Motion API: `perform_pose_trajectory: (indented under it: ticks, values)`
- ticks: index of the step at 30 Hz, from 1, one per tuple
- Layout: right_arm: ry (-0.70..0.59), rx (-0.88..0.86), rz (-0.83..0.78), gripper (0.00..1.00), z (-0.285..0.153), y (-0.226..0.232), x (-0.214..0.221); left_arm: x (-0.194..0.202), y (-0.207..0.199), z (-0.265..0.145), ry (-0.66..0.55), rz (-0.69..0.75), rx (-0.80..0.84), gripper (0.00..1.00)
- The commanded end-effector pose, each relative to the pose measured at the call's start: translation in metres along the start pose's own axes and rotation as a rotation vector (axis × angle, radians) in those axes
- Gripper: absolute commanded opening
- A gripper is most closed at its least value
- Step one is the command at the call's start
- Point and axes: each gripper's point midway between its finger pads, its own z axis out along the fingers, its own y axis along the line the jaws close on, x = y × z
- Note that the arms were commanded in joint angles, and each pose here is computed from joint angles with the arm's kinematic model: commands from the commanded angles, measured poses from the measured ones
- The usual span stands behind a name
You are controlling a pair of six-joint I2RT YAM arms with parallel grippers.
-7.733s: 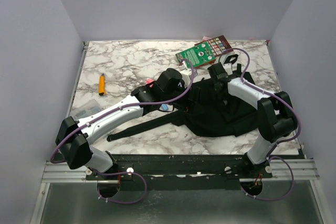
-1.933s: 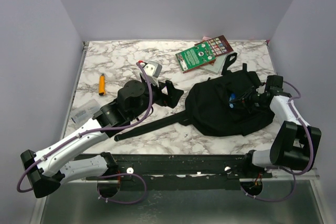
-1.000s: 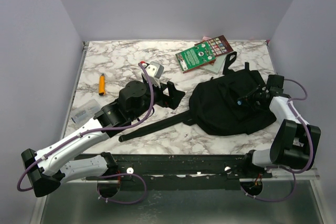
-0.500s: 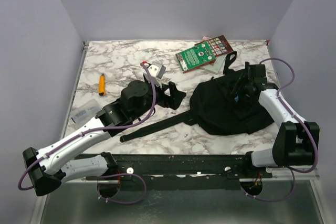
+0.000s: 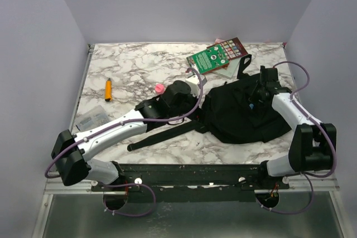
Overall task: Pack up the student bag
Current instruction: Place the stationery in the student bag.
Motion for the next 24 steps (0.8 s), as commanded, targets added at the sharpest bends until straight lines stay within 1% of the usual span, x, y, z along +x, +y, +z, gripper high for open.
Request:
perform_pose_trajectory:
  ticks: [1, 3, 5, 8, 11, 14, 17, 21, 24]
  values:
    - [0.012, 0.002, -0.003, 0.04, 0.022, 0.001, 0.007, 0.025, -0.016, 0.010, 0.141, -0.043, 0.080, 0.86]
    - [0.053, -0.037, -0.027, 0.04, 0.029, 0.008, 0.015, 0.027, -0.015, 0.012, 0.148, -0.045, 0.078, 0.87]
    - [0.106, -0.032, -0.033, 0.03, 0.035, 0.007, 0.026, 0.026, -0.014, 0.013, 0.144, -0.041, 0.073, 0.87]
    - [0.149, 0.042, -0.039, 0.02, 0.040, -0.009, 0.040, 0.025, -0.012, 0.012, 0.138, -0.032, 0.062, 0.87]
    - [0.163, 0.138, -0.075, 0.03, 0.041, -0.030, 0.047, 0.020, -0.010, 0.009, 0.120, -0.020, 0.049, 0.87]
    - [0.146, 0.268, -0.100, 0.03, 0.041, -0.053, 0.043, 0.014, -0.009, 0.005, 0.096, -0.007, 0.040, 0.87]
    - [0.088, 0.362, -0.099, 0.04, 0.034, -0.065, 0.028, 0.007, -0.006, 0.000, 0.065, 0.010, 0.017, 0.87]
    - [0.026, 0.318, -0.139, 0.06, 0.022, -0.046, 0.013, -0.005, -0.003, -0.010, 0.016, 0.033, -0.008, 0.87]
    - [-0.005, 0.335, -0.177, 0.07, 0.013, -0.035, 0.007, -0.012, -0.001, -0.016, -0.014, 0.047, -0.023, 0.87]
